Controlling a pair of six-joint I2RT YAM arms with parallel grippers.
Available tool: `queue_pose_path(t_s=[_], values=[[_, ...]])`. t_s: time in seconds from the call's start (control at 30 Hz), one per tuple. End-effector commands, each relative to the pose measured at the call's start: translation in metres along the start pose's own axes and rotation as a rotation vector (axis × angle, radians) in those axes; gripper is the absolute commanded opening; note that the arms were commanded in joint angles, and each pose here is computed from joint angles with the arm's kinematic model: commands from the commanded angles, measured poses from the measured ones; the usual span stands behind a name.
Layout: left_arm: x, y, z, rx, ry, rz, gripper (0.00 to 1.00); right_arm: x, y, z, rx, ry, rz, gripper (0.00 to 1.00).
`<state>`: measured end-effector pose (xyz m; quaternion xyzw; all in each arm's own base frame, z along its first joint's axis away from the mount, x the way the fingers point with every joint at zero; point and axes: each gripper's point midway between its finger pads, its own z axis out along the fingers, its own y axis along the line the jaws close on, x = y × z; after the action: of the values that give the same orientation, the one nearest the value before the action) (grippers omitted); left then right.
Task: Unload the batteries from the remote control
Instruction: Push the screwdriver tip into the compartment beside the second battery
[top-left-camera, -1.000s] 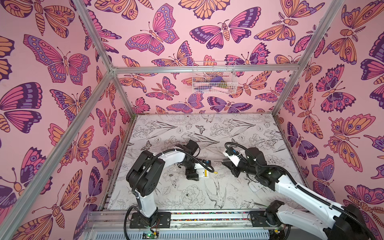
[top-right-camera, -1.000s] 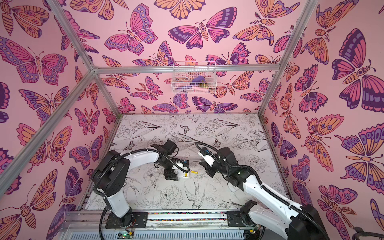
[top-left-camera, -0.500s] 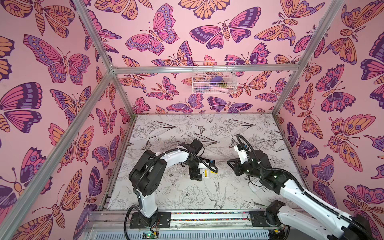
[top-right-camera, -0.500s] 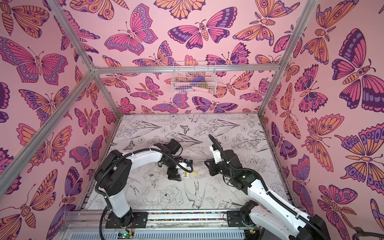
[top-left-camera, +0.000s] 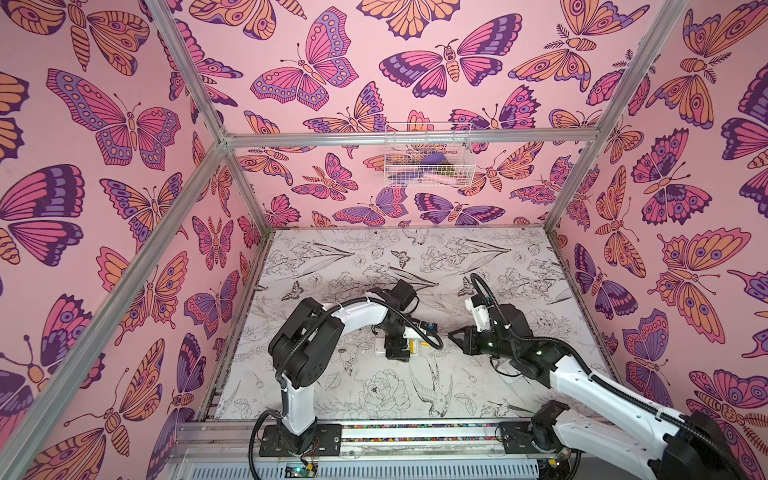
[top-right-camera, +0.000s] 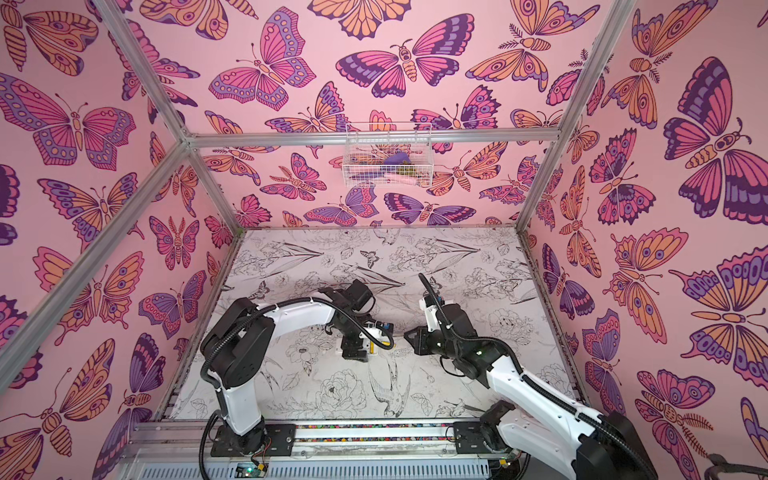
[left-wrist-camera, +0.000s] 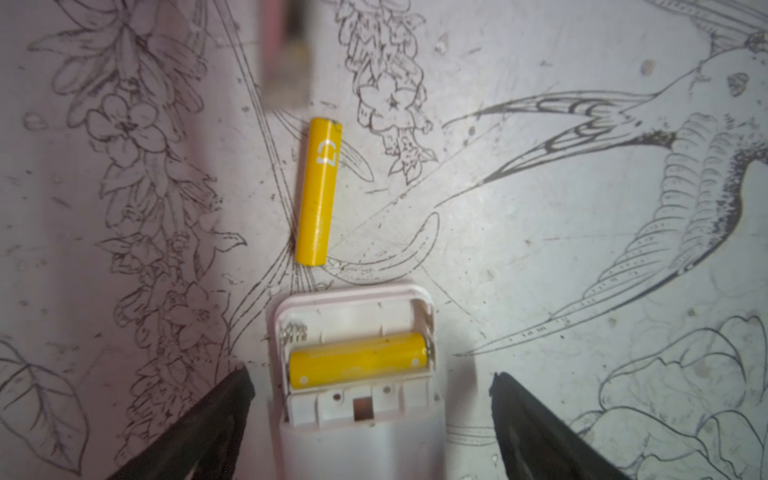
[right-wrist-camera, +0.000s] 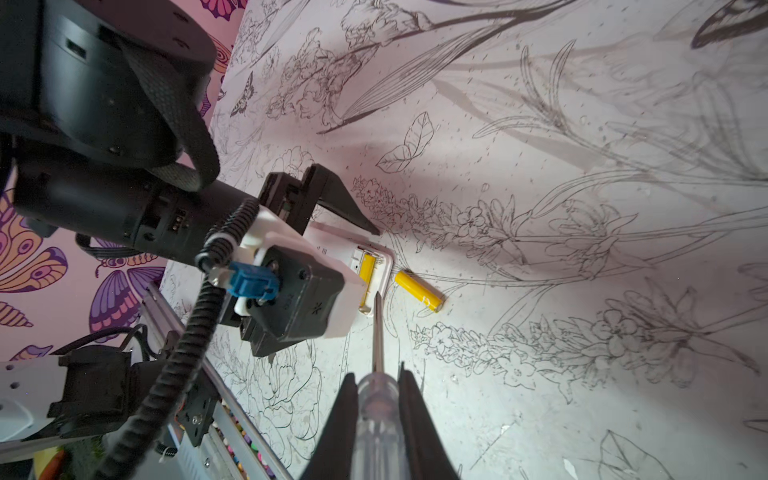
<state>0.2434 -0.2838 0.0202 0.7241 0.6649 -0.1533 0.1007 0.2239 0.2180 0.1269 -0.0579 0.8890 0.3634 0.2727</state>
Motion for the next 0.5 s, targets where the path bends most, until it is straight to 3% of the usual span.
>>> queue_pose_path(t_s=[0.0, 0.47], values=[[0.016, -0.008, 0.017, 0.033, 0.078, -0.025, 0.91, -0.006, 0.013, 0.004, -0.070, 0.000, 0.027, 0.00], [0.017, -0.008, 0.026, -0.032, 0.111, 0.012, 0.87, 0.001, -0.005, 0.017, -0.130, 0.029, 0.159, 0.00]])
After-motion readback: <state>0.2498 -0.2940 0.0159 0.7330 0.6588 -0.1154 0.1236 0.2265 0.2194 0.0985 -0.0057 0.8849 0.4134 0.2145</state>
